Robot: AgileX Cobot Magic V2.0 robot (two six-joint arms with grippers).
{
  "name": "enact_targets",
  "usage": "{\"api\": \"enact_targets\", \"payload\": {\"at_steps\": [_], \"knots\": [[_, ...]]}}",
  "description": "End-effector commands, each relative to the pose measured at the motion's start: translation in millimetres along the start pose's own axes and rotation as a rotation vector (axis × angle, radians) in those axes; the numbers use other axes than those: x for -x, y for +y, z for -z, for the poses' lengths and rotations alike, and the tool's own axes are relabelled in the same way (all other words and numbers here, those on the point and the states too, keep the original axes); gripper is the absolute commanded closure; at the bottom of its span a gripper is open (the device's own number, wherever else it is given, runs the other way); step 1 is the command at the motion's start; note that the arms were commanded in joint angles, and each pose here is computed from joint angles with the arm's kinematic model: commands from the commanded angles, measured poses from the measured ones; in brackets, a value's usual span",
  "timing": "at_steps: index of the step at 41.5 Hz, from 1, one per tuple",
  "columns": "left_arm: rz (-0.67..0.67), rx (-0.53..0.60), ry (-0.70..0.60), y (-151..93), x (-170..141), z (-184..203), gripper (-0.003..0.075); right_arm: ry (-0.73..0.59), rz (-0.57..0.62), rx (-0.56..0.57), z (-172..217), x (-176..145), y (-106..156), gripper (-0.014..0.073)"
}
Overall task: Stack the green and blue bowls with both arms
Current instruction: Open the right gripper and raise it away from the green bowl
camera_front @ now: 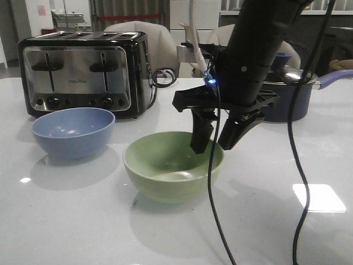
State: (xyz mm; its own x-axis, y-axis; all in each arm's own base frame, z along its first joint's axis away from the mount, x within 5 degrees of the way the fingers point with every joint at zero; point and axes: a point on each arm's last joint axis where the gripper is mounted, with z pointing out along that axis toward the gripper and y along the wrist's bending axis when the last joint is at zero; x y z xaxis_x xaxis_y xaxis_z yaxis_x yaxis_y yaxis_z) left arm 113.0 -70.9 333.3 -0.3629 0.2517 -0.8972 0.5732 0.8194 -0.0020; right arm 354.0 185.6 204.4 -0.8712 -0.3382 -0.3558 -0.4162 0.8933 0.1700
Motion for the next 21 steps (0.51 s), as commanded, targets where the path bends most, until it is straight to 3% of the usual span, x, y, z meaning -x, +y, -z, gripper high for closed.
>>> {"api": "enact_targets", "payload": {"at_steps": [1,10,21], "knots": [[0.005,0.005,-0.108,-0.1,15.6,4.4,0.0085,-0.172,0.029,0.008,52.9,16.4,7.9,0.0112],[0.005,0.005,-0.108,-0.1,15.6,4.4,0.0085,-0.338,0.096,-0.039,124.7,-0.2,13.4,0.0112],[0.005,0.005,-0.108,-0.1,15.6,4.4,0.0085,-0.483,0.157,-0.096,192.4,-73.3,14.3,0.0112]]}}
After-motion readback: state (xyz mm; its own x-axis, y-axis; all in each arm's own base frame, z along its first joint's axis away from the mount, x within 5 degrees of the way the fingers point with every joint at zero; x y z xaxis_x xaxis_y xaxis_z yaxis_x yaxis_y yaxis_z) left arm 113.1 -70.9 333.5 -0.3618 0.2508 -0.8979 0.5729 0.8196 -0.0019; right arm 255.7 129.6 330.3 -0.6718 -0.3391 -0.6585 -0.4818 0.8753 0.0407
